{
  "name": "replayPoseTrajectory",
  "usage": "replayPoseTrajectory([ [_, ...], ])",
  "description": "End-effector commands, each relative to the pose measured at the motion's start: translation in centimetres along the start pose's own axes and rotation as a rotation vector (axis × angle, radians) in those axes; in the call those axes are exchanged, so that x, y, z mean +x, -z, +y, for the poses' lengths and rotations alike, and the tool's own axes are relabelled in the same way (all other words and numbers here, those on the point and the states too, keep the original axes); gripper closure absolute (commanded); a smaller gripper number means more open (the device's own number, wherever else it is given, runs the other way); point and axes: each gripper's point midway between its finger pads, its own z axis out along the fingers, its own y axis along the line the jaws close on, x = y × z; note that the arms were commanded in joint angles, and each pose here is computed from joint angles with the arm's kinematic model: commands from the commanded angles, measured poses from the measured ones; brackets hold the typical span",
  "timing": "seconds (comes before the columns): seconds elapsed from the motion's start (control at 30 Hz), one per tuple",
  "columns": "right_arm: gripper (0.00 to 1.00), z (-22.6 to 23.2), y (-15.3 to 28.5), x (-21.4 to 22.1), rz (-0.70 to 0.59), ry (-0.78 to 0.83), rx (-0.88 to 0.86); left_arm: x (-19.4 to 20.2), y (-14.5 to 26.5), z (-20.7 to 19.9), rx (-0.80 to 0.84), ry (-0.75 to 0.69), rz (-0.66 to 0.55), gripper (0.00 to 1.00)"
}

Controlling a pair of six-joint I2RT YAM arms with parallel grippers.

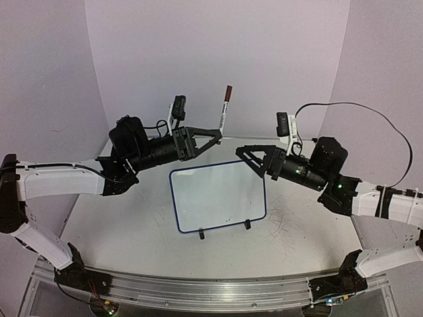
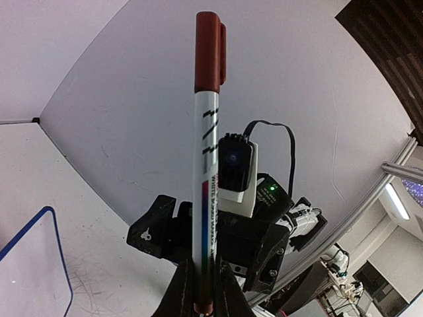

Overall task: Write a sentence on the whiteboard
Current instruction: Pass from the left arm to the right

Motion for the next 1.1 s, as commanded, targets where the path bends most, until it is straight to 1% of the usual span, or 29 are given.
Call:
replayPoseTrajectory([
  [0.0, 0.08, 3.3, 0.1, -4.5, -0.193, 0.0, -0.147, -0.7, -1.3, -3.6, 0.129, 0.005, -0.09, 1.0],
  [0.07, 0.1, 3.3, 0.5, -5.5, -0.238, -0.017, -0.137, 0.4, -2.0, -3.7, 0.146, 0.012, -0.061, 1.0],
  [0.17, 0.11, 3.2, 1.5, -7.1, -0.317, -0.056, -0.107, 1.6, -2.4, -3.0, 0.137, 0.018, -0.038, 1.0],
  [0.27, 0.13, 4.2, 1.3, -8.5, -0.333, -0.068, -0.131, 2.2, -2.4, -2.3, 0.12, 0.022, -0.03, 1.0],
  [0.37, 0.26, 4.1, -0.2, -8.5, -0.29, -0.106, -0.138, 2.3, -2.5, -2.5, 0.128, 0.02, -0.024, 1.0],
  [0.5, 0.37, 3.4, -1.6, -7.7, -0.256, -0.156, -0.146, 2.3, -2.5, -2.7, 0.134, 0.011, -0.024, 1.0],
  [0.6, 0.44, 3.4, -2.2, -7.6, -0.245, -0.16, -0.159, 2.9, -2.6, -2.3, 0.124, 0.019, -0.016, 1.0],
  [0.8, 0.82, 3.2, -2.5, -6.6, -0.212, -0.159, -0.164, 4.2, -2.5, -1.3, 0.091, 0.034, -0.004, 0.99],
  [0.83, 0.87, 3.1, -2.4, -6.4, -0.206, -0.149, -0.16, 4.2, -2.3, -1.2, 0.082, 0.033, -0.01, 0.95],
  [0.87, 0.92, 3.0, -2.2, -6.2, -0.201, -0.134, -0.151, 4.1, -2.1, -1.0, 0.071, 0.03, -0.019, 0.87],
  [0.93, 0.99, 2.2, -1.9, -5.3, -0.17, -0.097, -0.106, 4.3, -1.4, -0.7, 0.049, 0.021, -0.02, 0.64],
  [1.03, 1.0, -0.1, -1.9, -3.5, -0.066, 0.042, 0.041, 5.1, -0.6, 0.2, -0.014, 0.001, 0.03, 0.33],
  [1.07, 1.0, -1.2, -1.8, -2.5, -0.015, 0.07, 0.102, 5.4, -0.4, 0.4, -0.036, -0.014, 0.056, 0.27],
])
